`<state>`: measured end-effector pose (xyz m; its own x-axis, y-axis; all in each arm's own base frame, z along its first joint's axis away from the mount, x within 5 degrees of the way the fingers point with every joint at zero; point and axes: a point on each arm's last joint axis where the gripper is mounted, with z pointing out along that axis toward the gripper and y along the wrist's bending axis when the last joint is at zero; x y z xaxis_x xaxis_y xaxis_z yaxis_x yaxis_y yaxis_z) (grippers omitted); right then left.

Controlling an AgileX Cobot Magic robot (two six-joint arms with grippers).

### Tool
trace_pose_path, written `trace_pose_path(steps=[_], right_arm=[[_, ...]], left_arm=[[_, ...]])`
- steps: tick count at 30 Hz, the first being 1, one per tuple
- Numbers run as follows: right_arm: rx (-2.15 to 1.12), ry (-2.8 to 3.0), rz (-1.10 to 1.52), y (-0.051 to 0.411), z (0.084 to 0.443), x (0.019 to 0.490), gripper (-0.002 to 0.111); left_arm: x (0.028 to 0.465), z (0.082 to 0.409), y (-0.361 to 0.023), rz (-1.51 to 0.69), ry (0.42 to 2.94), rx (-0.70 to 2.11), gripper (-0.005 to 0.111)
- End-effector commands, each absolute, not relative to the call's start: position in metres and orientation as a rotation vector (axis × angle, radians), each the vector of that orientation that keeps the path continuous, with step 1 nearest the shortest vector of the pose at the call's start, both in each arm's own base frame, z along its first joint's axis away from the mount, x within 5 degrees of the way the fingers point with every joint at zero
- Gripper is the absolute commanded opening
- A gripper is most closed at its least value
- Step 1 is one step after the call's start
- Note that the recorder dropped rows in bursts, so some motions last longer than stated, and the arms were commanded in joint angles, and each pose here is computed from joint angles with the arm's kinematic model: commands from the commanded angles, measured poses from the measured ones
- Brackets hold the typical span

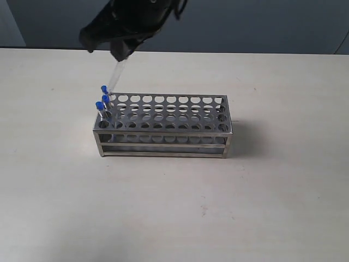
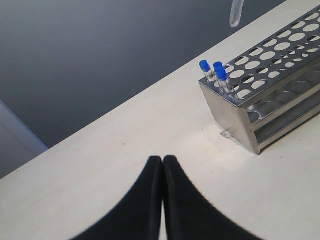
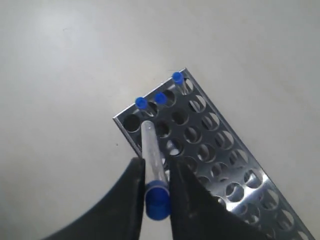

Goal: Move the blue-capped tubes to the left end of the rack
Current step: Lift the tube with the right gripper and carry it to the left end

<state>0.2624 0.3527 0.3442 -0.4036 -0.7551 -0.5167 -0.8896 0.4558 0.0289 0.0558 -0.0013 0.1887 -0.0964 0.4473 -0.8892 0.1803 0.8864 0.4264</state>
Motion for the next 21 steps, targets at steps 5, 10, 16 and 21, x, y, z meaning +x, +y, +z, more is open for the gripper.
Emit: trace_pose_path(steps=[5,10,16,21], right_arm=[[-1.421,2.238,0.478,0.385,0.337,0.269,-0.001],[-1.429,2.253,0.469,0.388,0.329,0.271,-0.001],[-1.508,2.2,0.438,0.389,0.325,0.272,-0.001],[-1.593,2.118,0.418,0.388,0.329,0.271,-0.001]], left_arm=[[0.056,0.191,-0.002,0.228,1.669,0.486,0.001],[0.056,0.191,-0.002,0.228,1.669,0.486,0.001],[0.056,0.191,-0.002,0.227,1.665,0.486,0.001],[0.056,0.191,-0.002,0.23,1.665,0.488,0.001]])
